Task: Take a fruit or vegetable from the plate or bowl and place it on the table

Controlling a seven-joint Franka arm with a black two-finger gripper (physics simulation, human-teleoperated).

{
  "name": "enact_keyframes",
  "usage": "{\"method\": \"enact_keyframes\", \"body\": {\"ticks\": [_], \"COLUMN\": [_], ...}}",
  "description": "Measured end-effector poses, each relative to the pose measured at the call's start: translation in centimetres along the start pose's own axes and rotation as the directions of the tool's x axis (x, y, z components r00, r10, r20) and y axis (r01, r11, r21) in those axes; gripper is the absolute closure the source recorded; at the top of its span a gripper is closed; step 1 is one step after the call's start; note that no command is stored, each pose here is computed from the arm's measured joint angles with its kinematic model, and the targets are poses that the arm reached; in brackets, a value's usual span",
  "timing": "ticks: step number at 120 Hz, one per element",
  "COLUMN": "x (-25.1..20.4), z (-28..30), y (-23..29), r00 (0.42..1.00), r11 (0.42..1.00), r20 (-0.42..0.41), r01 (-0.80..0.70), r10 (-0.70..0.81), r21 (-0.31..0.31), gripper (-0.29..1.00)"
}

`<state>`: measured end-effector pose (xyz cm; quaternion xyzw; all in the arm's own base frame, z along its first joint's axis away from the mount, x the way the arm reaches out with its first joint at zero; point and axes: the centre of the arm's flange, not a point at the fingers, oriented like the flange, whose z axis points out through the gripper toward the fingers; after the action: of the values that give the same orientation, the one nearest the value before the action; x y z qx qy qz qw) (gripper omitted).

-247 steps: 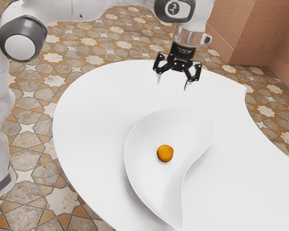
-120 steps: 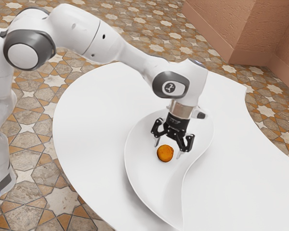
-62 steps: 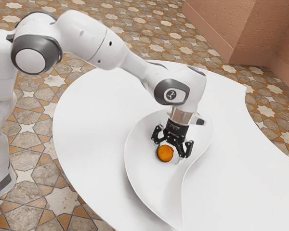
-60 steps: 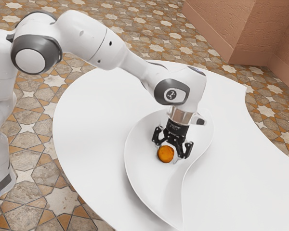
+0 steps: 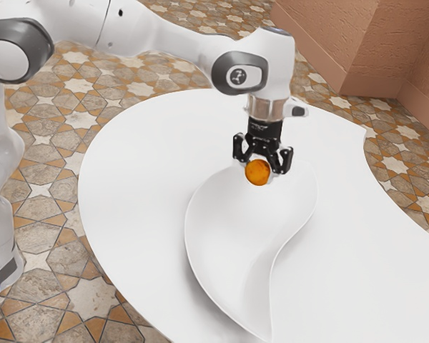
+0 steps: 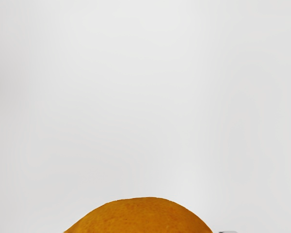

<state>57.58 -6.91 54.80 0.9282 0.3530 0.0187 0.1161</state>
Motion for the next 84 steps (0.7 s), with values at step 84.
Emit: {"method": "enact_keyframes", "body": {"ticks": [84], "x": [14.0], "z": [-8.7], "y": [-22.0], "r00": [0.878], "r11": [0.885], "r20": [-0.106], "r01": [0.465], "r10": [-0.466], "r21": [-0.039], "gripper": [0.16]}}
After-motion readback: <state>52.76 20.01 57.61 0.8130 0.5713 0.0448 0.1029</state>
